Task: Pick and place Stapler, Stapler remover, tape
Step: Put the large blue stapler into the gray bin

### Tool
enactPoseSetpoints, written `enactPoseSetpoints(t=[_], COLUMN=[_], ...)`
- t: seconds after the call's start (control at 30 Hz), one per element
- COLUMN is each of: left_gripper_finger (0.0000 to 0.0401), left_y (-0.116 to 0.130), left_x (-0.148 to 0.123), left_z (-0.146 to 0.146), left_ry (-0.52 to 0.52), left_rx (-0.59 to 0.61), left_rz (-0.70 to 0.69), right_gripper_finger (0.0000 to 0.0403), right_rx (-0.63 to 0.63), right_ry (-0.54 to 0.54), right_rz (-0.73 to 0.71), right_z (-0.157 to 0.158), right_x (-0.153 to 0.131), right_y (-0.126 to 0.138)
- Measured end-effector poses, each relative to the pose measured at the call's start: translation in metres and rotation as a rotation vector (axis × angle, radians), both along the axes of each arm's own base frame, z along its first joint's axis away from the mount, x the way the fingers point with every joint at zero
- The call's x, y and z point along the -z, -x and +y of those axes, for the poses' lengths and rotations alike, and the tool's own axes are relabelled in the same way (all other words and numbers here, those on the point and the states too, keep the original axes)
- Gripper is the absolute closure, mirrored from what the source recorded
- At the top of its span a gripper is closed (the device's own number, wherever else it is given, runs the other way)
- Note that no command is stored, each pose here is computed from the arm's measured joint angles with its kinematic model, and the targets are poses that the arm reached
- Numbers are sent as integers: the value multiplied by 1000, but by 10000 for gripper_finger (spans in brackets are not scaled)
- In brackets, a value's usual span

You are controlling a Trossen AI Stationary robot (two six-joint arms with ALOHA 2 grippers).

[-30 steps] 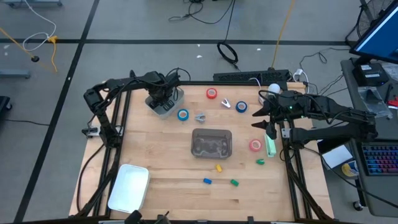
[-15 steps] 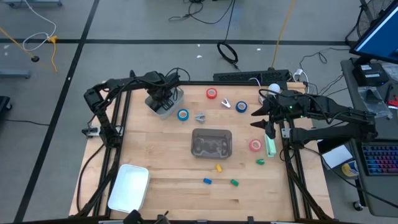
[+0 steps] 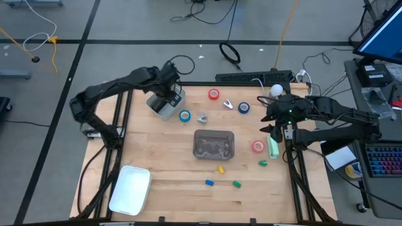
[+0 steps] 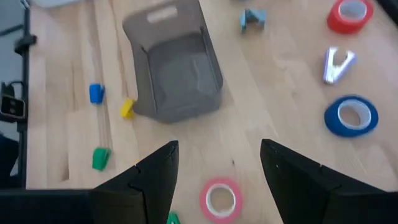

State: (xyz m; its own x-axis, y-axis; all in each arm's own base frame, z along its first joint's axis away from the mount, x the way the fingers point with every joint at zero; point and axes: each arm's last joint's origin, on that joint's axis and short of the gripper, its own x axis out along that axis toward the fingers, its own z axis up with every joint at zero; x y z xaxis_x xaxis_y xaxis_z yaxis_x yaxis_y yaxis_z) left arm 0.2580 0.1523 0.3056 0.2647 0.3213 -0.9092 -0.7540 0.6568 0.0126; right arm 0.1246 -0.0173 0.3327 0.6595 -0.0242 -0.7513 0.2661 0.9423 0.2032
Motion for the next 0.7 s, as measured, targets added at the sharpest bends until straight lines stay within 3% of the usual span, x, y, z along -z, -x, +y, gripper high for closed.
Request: enactPoseSetpoints(t=[0.13,0.27,0.47,0.7], left_gripper_finger=[183,183,183,183], left_y=[-8,-18,-27,-31], left_x=[-30,-47,-47,-46], left_z=[-29,-57,-90,-108], left_ry=[-43,-84,-57,-61], left_rx=[108,220,308,371], left_rz=[-234,-370,-388,-378], right_gripper_finger=[181,181,181,181], right_rx=[3,2,-5,-38], right_ry=[0,8,26,67], right_rz=[-13,-60,-133,-167], right_z=[0,-1,-1,-2], right_x=[-1,-4,-9,-12], right_y=[-1,-4,-9,-12])
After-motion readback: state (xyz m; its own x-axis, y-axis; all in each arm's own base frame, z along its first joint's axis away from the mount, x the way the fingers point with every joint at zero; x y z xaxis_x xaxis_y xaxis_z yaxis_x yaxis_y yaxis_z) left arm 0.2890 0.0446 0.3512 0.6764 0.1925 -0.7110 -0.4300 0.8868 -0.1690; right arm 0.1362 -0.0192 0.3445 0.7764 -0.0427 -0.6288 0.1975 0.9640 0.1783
